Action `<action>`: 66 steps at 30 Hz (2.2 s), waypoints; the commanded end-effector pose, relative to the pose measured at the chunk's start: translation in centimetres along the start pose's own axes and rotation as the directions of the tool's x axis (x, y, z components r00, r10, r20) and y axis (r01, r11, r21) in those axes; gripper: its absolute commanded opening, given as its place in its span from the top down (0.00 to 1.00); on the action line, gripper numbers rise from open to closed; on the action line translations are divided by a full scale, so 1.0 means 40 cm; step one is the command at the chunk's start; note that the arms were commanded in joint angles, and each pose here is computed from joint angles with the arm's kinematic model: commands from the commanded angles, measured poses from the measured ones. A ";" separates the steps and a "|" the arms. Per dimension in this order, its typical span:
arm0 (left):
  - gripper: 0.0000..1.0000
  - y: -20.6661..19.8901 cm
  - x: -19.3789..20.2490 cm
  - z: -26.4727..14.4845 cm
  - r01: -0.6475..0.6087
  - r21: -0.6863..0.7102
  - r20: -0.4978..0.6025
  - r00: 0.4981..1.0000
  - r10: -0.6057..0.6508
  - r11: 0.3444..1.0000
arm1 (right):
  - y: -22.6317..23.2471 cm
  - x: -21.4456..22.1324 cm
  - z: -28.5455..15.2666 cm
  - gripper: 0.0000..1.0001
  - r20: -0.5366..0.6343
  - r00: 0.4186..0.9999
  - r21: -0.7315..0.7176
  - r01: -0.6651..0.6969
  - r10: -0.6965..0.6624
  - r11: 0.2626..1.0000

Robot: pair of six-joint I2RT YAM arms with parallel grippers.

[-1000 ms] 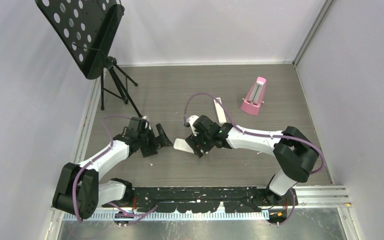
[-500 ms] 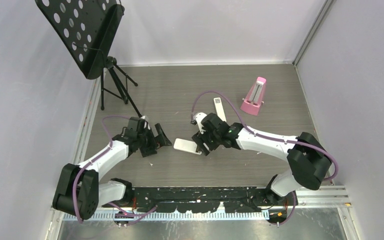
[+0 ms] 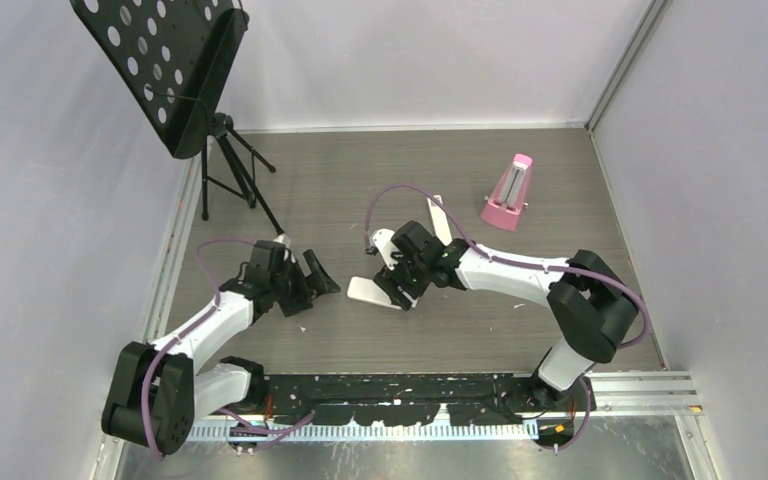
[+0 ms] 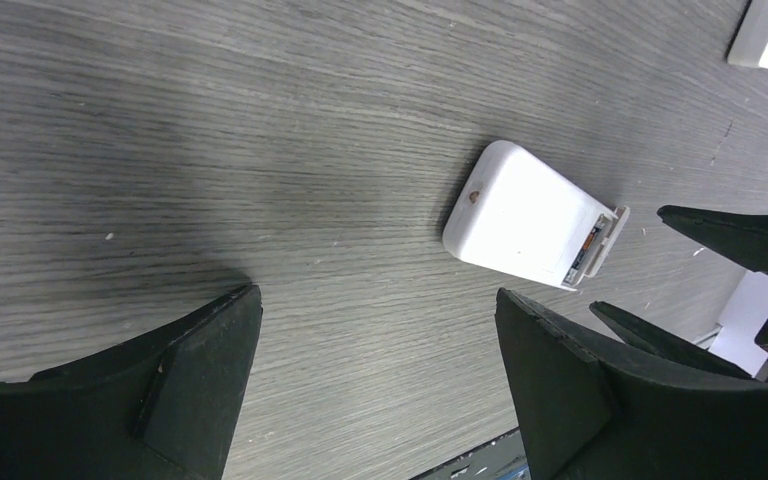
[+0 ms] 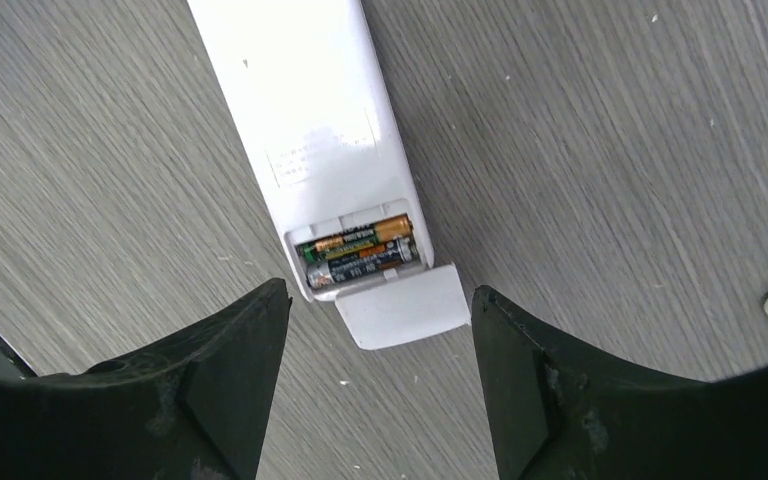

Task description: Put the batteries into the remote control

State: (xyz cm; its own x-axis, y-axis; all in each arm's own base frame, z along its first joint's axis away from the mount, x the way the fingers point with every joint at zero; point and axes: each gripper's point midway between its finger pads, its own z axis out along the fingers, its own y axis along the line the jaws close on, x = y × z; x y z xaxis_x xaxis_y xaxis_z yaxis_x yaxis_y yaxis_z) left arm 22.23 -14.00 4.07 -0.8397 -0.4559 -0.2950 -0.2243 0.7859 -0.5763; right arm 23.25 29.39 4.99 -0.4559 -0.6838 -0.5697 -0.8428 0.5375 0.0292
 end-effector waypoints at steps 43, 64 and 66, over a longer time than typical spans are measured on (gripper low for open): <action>0.10 -0.054 -0.044 -0.018 -0.042 0.033 0.012 0.999 0.042 0.999 | -0.018 0.058 0.032 0.32 -0.011 0.969 -0.079 0.247 -0.248 0.966; 0.15 -0.147 -0.053 -0.064 -0.029 0.174 0.001 1.000 0.029 0.984 | -0.014 0.005 -0.037 0.58 0.069 0.962 -0.035 0.265 -0.263 0.964; 0.19 -0.179 -0.048 -0.071 -0.012 0.231 -0.013 1.000 0.015 0.973 | -0.004 -0.021 -0.060 0.58 0.124 0.958 -0.035 0.266 -0.260 0.963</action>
State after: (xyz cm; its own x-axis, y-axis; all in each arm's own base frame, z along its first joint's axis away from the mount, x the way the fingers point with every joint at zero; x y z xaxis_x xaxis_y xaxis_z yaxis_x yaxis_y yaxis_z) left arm 23.20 -15.48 7.41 -0.8547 -0.4293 -0.2919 -0.1654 0.7582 -0.6308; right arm 22.56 27.27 3.25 -0.2443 -0.8056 -0.5397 -0.9453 0.3220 -0.0528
